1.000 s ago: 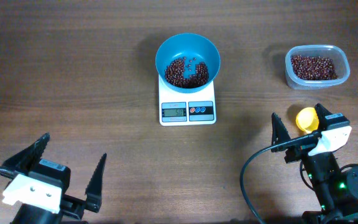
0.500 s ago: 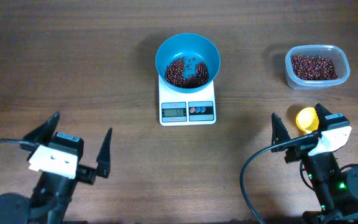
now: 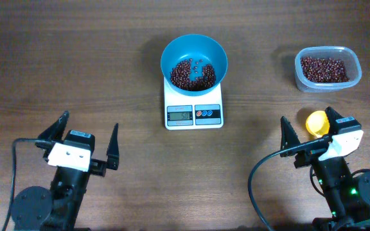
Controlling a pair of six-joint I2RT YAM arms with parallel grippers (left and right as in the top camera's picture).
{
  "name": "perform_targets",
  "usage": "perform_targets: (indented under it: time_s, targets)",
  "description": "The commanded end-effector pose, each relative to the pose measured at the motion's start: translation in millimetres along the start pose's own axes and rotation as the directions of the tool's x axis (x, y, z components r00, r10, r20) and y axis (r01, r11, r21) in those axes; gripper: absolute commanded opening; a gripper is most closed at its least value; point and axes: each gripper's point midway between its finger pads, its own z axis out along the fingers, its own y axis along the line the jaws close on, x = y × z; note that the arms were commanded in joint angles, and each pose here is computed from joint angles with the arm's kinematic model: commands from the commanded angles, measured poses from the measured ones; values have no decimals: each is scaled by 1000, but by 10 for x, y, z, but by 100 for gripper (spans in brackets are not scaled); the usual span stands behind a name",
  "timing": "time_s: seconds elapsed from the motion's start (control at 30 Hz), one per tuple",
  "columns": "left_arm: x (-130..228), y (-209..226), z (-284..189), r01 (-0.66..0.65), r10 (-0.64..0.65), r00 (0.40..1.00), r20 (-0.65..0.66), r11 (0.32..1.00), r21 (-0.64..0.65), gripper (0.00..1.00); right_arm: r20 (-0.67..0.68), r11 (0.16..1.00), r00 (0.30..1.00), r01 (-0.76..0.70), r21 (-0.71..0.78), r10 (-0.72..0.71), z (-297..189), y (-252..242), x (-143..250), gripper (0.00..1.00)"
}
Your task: Scoop item into bowl and weigh 50g on scale
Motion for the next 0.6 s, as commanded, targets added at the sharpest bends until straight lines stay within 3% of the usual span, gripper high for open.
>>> perform_targets:
  time_s: [0.0, 0.4, 0.57]
  targets:
    - [161, 64, 47, 8, -9, 1000, -2, 999, -51, 99, -7, 1000, 1000, -9, -9, 9, 4, 22, 37, 99]
    - [372, 107, 55, 42, -50, 996, -81, 995, -87, 99, -7, 1000, 1000, -9, -9, 9, 4, 22, 37, 99]
    - [308, 107, 61, 78, -83, 995, -52, 993, -86, 99, -7, 1000, 1000, -9, -9, 9, 4, 22, 37, 99]
